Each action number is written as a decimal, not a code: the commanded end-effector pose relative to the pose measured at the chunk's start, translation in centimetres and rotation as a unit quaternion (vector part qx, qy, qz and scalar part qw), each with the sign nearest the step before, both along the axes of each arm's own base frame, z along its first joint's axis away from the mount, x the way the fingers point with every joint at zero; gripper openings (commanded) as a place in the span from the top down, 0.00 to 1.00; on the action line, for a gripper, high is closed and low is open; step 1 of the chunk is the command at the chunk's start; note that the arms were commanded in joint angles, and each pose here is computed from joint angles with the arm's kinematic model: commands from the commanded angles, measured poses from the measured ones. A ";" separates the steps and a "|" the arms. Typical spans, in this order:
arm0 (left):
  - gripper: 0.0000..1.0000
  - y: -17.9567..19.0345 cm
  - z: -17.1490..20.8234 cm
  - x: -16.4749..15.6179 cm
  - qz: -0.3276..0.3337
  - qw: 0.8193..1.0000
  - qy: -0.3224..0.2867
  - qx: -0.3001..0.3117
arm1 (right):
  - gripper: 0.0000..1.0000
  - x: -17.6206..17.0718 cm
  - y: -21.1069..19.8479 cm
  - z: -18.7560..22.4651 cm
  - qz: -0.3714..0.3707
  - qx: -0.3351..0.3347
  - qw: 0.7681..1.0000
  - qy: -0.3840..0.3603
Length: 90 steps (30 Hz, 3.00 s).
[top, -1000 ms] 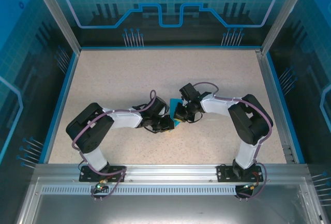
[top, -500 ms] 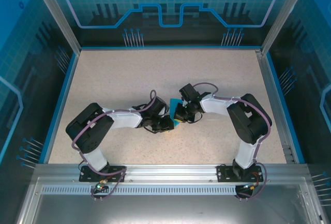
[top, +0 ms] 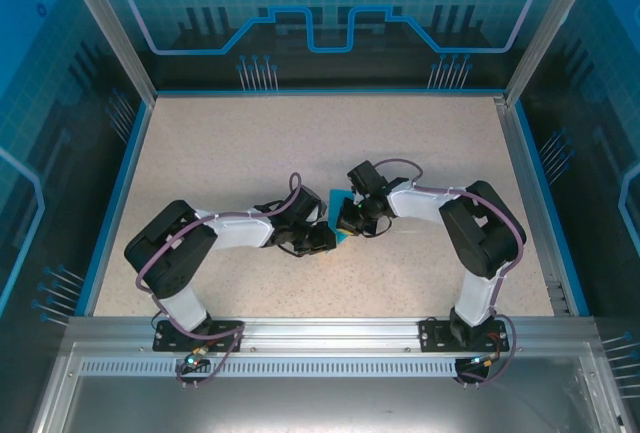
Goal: Fold a paper plane with a square sheet of paper (pick it up from the middle)
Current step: Third fold the triangle at the center of the table.
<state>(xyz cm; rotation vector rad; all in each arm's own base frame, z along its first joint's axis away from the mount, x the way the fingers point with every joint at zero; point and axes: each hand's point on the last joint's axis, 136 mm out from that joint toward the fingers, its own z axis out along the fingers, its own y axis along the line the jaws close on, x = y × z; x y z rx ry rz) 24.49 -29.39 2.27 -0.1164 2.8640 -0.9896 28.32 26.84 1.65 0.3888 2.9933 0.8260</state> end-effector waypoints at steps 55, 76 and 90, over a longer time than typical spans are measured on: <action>0.88 2.7 -3.5 -1.0 0.019 0.994 0.042 0.095 | 0.84 -1.1 0.5 2.5 0.082 0.041 0.990 -0.104; 0.88 3.3 -4.0 -1.3 0.027 0.992 0.056 0.112 | 0.85 -0.6 -0.8 -0.2 0.076 0.016 0.992 -0.096; 0.88 3.3 -3.9 -1.4 0.026 0.991 0.059 0.115 | 0.85 0.0 -1.7 -1.1 0.076 0.009 0.992 -0.096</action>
